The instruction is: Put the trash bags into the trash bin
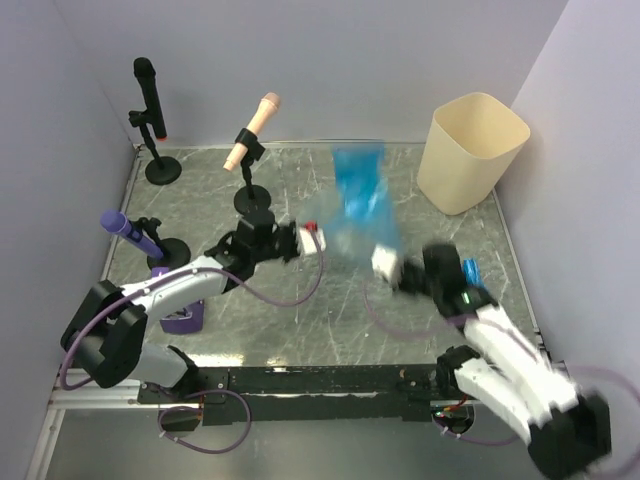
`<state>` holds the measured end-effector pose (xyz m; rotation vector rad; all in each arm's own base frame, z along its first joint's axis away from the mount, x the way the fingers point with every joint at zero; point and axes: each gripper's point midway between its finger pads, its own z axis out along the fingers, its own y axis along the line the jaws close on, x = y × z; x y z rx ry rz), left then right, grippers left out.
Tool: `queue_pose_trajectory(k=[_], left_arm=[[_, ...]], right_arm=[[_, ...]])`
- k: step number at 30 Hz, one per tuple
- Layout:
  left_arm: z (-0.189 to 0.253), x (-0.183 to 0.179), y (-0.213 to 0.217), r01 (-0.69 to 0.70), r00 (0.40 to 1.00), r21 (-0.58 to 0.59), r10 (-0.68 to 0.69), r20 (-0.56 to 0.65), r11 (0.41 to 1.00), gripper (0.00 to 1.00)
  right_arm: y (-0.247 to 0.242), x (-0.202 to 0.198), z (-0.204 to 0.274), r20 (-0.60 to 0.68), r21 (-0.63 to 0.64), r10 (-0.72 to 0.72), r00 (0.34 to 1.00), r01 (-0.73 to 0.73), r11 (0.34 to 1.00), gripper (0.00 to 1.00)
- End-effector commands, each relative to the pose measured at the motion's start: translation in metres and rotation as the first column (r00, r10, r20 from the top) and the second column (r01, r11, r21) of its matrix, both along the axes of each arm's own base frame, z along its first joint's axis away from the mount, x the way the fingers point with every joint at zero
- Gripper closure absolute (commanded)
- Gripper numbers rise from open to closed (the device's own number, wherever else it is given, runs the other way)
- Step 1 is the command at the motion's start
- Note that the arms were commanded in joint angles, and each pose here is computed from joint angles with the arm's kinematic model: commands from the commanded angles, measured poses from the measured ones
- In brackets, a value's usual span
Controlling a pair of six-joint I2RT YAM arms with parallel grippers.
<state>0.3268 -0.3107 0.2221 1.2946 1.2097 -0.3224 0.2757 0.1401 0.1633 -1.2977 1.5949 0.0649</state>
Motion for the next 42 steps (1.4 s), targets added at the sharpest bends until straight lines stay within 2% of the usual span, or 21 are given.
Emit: queue_pose_trajectory(k=[1, 5, 9, 15, 19, 21, 23, 25, 26, 28, 29, 30, 32, 34, 36, 37, 38, 39, 40, 41, 42], left_arm=[[0.035, -0.047, 0.009, 0.124, 0.989, -0.062, -0.129, -0.078, 0.990, 0.99], [0.046, -0.036, 0.001, -0.029, 0.943, -0.180, -0.033, -0.331, 0.983, 0.99], [0.055, -0.009, 0.010, -0.313, 0.803, -0.223, 0.132, -0.581, 0.923, 0.99], [0.088, 0.091, 0.045, -0.634, 0.652, -0.240, 0.342, -0.676, 0.735, 0.99], [0.136, 0.180, 0.056, -0.728, 0.580, -0.213, 0.420, -0.698, 0.651, 0.99], [0.222, 0.200, 0.065, -0.689, 0.694, -0.410, 0.379, -0.613, 0.598, 0.99], [0.305, 0.189, 0.072, -0.549, 0.836, -0.615, 0.351, -0.423, 0.567, 0.99], [0.389, 0.141, 0.093, -0.318, 0.930, -0.814, 0.327, -0.169, 0.485, 0.99], [0.431, 0.100, 0.099, -0.126, 0.944, -0.882, 0.329, 0.035, 0.454, 0.99], [0.478, 0.028, 0.100, 0.111, 0.786, -0.877, 0.498, 0.365, 0.468, 0.99], [0.489, 0.004, 0.092, 0.180, 0.673, -0.835, 0.554, 0.490, 0.520, 0.99], [0.493, -0.011, 0.091, 0.231, 0.569, -0.811, 0.601, 0.561, 0.538, 0.99], [0.485, -0.013, 0.092, 0.265, 0.493, -0.820, 0.660, 0.567, 0.506, 0.99], [0.448, 0.014, 0.082, 0.188, 0.514, -0.837, 0.675, 0.529, 0.513, 0.99], [0.359, 0.047, 0.046, 0.044, 0.611, -0.730, 0.560, 0.560, 0.682, 0.99], [0.282, 0.049, 0.015, 0.021, 0.699, -0.532, 0.368, 0.613, 0.846, 0.99], [0.200, 0.030, 0.003, 0.041, 0.729, -0.180, 0.094, 0.678, 0.983, 0.99], [0.106, 0.001, -0.001, 0.159, 0.762, 0.157, -0.223, 0.608, 0.975, 0.99], [0.049, -0.031, 0.012, 0.232, 0.760, 0.318, -0.375, 0.531, 0.919, 0.99], [0.031, -0.050, 0.021, 0.269, 0.822, 0.270, -0.366, 0.436, 0.925, 0.99], [0.035, -0.058, 0.028, 0.242, 0.905, 0.121, -0.269, 0.328, 0.963, 0.99]], right_arm=[[0.010, -0.091, 0.027, 0.094, 0.070, 0.261, 0.961, -0.268, 0.961, 1.00], [0.010, -0.080, 0.035, -0.076, 0.167, 0.131, 0.988, -0.117, 0.979, 1.00], [0.005, -0.042, 0.061, -0.216, 0.275, -0.114, 0.970, 0.172, 0.946, 1.00], [-0.013, 0.062, 0.116, -0.248, 0.364, -0.397, 0.884, 0.465, 0.807, 1.00], [-0.030, 0.163, 0.218, -0.184, 0.461, -0.532, 0.827, 0.550, 0.696, 1.00], [-0.025, 0.183, 0.302, -0.021, 0.567, -0.518, 0.855, 0.437, 0.698, 1.00], [-0.010, 0.170, 0.393, 0.207, 0.657, -0.476, 0.855, 0.239, 0.715, 1.00], [0.008, 0.131, 0.457, 0.444, 0.672, -0.401, 0.801, -0.002, 0.741, 1.00], [0.017, 0.105, 0.482, 0.583, 0.647, -0.363, 0.727, -0.145, 0.748, 1.00], [0.028, 0.045, 0.513, 0.811, 0.520, -0.320, 0.489, -0.354, 0.778, 1.00], [0.033, 0.030, 0.520, 0.860, 0.469, -0.316, 0.400, -0.380, 0.797, 1.00], [0.035, 0.027, 0.521, 0.868, 0.464, -0.324, 0.377, -0.379, 0.801, 1.00], [0.029, 0.042, 0.509, 0.831, 0.520, -0.380, 0.407, -0.324, 0.790, 1.00], [0.028, 0.084, 0.453, 0.783, 0.526, -0.404, 0.474, -0.157, 0.836, 1.00], [0.035, 0.122, 0.331, 0.694, 0.372, -0.296, 0.656, 0.025, 0.928, 1.00], [0.041, 0.124, 0.231, 0.553, 0.168, -0.159, 0.818, 0.078, 0.983, 1.00], [0.047, 0.092, 0.126, 0.328, -0.030, 0.029, 0.944, -0.020, 0.999, 1.00], [0.048, 0.035, 0.059, 0.113, -0.132, 0.232, 0.966, -0.217, 0.967, 1.00], [0.041, -0.016, 0.027, 0.029, -0.138, 0.348, 0.937, -0.341, 0.930, 1.00], [0.032, -0.044, 0.023, 0.078, -0.127, 0.369, 0.926, -0.358, 0.925, 1.00], [0.027, -0.060, 0.021, 0.154, -0.100, 0.369, 0.917, -0.357, 0.929, 1.00]])
